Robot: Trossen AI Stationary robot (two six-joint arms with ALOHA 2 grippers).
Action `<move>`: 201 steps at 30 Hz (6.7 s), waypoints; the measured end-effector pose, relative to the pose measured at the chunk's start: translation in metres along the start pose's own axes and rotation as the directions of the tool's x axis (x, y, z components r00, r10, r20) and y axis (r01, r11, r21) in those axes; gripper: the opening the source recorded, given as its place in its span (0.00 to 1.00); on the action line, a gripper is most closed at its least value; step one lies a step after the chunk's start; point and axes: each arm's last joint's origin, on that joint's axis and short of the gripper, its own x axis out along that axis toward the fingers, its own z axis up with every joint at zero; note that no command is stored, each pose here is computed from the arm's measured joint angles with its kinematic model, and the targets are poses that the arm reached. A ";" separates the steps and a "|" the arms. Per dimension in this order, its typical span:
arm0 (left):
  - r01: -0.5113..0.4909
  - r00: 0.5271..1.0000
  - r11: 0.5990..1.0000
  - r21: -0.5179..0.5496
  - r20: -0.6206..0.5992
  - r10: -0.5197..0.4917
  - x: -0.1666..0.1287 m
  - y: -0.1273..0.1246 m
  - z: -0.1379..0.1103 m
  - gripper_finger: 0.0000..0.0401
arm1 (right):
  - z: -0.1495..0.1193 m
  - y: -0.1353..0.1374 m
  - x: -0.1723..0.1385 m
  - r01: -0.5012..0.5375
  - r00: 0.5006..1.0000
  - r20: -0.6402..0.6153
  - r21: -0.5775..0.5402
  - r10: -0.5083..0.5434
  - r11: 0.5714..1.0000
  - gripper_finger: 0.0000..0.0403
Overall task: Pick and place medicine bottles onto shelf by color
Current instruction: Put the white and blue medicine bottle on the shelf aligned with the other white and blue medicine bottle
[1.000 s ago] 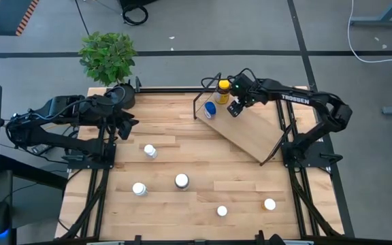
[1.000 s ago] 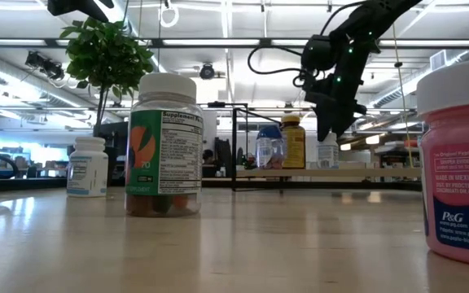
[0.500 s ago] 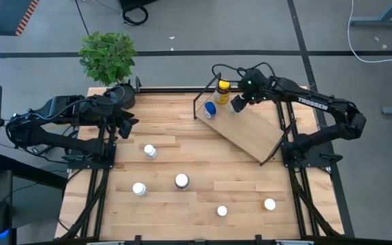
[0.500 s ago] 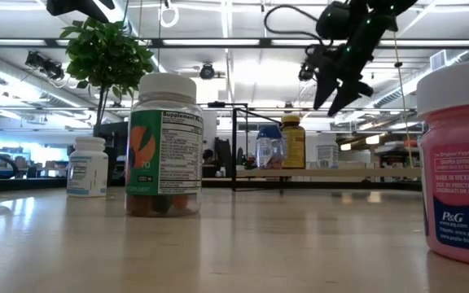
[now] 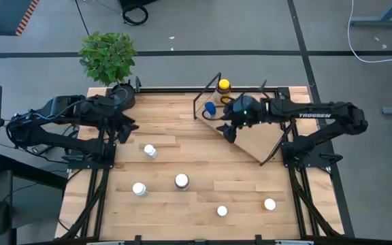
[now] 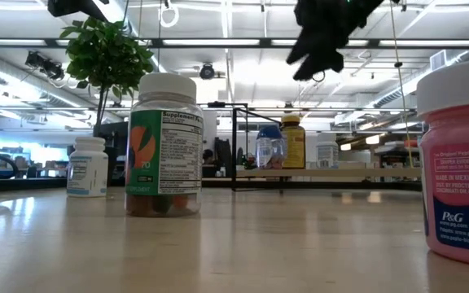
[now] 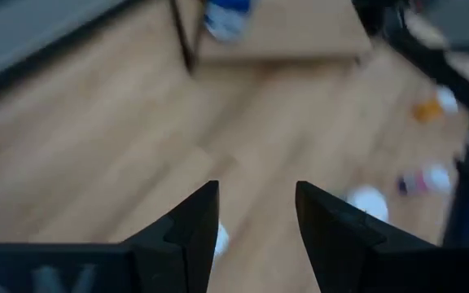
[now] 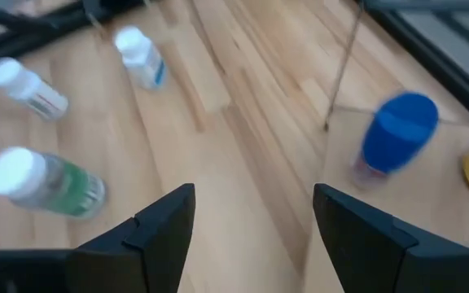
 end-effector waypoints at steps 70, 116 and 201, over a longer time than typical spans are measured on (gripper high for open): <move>-0.064 0.889 0.923 0.380 -0.399 0.226 0.193 0.004 -0.102 0.70 | -0.011 0.037 -0.005 -0.016 0.999 0.037 0.037 0.014 0.999 0.64; 0.130 0.985 0.991 -0.018 0.119 -0.127 0.146 -0.039 0.039 0.47 | 0.011 0.060 0.009 -0.173 0.944 0.248 -0.195 0.219 0.965 0.64; 0.315 0.928 0.947 -0.067 0.229 -0.293 0.166 -0.058 0.053 0.51 | 0.018 0.054 0.041 -0.052 0.942 0.309 -0.250 0.131 0.967 0.50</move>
